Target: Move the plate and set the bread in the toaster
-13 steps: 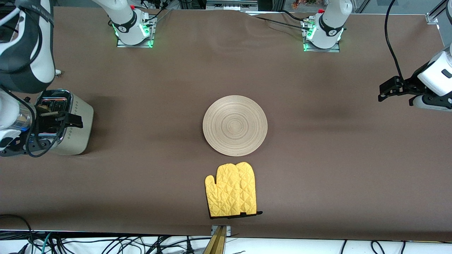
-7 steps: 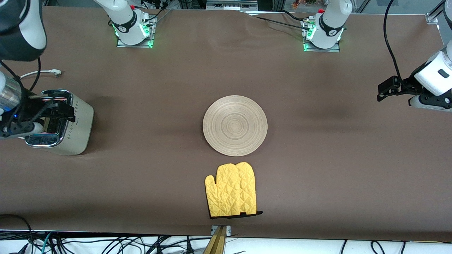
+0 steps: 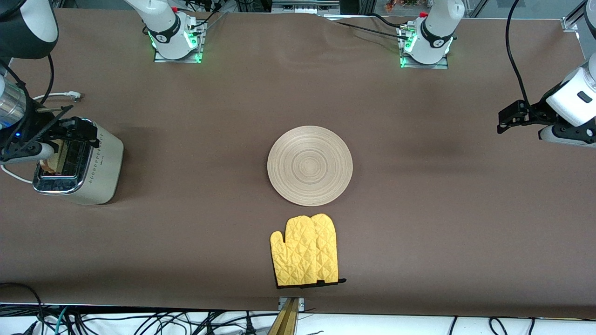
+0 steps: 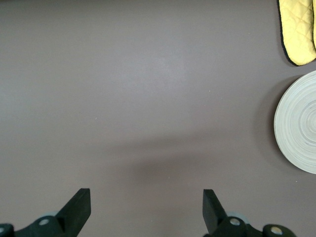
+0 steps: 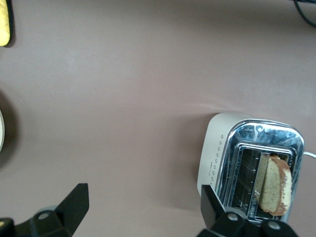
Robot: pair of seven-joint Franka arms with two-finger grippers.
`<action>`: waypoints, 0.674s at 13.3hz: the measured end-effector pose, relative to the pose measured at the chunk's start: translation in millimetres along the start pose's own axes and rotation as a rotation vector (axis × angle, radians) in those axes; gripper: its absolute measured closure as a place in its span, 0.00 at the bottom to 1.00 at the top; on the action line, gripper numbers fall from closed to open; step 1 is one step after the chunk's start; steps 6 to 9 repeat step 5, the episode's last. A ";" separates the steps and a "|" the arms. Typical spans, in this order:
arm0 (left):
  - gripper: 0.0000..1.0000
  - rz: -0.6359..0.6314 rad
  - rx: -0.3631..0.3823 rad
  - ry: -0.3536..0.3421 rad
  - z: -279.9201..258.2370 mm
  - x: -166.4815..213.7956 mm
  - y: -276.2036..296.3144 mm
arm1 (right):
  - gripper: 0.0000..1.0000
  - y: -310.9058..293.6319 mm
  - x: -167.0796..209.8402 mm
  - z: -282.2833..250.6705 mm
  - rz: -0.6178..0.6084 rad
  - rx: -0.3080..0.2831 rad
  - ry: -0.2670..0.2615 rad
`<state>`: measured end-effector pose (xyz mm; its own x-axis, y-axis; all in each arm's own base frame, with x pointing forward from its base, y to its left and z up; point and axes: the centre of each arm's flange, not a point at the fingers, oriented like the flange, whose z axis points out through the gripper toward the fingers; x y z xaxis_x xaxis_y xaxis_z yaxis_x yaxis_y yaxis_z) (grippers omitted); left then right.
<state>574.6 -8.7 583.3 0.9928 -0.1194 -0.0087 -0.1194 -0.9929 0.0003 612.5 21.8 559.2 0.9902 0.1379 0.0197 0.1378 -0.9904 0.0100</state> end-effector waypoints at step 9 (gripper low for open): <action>0.00 0.000 0.000 -0.001 0.1 -0.1 0.1 | 0.00 3.7 0.3 1.4 0.010 -0.003 -0.002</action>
